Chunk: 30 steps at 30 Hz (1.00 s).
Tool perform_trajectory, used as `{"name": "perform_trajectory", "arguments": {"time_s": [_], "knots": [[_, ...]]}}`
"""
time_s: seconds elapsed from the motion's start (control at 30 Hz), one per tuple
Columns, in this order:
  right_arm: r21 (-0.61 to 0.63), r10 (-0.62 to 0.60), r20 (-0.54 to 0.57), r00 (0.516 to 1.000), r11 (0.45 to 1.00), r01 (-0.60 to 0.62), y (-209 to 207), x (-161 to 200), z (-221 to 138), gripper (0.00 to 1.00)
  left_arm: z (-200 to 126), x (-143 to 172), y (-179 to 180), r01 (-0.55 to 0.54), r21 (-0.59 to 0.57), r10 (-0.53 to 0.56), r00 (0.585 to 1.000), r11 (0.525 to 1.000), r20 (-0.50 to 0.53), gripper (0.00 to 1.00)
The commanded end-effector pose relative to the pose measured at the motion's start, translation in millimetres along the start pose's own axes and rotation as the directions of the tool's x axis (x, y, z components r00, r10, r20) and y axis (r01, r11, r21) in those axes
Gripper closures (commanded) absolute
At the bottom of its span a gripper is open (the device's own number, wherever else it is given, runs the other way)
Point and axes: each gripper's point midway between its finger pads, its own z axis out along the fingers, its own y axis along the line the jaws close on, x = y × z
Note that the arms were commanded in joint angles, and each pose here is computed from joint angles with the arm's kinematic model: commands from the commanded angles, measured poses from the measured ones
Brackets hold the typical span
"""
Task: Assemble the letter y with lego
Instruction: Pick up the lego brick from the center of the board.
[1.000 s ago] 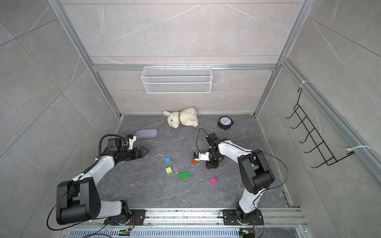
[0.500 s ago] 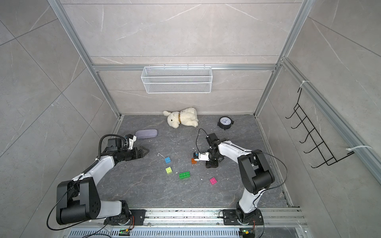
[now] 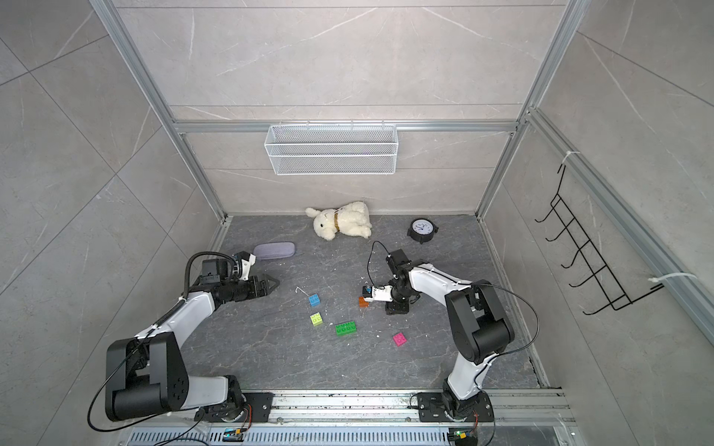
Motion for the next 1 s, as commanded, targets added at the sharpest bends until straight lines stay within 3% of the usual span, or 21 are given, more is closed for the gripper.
{"name": "perform_trajectory", "arguments": {"time_s": [0.0, 0.73, 0.97], "knots": [[-0.018, 0.012, -0.01, 1.0, 1.0, -0.012, 2.9, 4.0, 6.7, 0.55, -1.0, -5.1, -4.8, -0.033, 0.018, 0.032, 0.999, 0.999, 0.016, 0.09], [-0.028, 0.012, -0.037, 0.999, 1.0, -0.013, 5.2, 10.6, 14.4, 0.58, -0.6, -4.3, -4.2, -0.03, 0.017, 0.03, 0.999, 0.999, 0.013, 0.09], [-0.007, 0.002, -0.03, 1.0, 1.0, -0.002, 0.7, 6.6, 6.0, 0.7, -0.4, -4.5, -4.8, -0.032, 0.018, 0.032, 0.999, 0.999, 0.013, 0.09]]}}
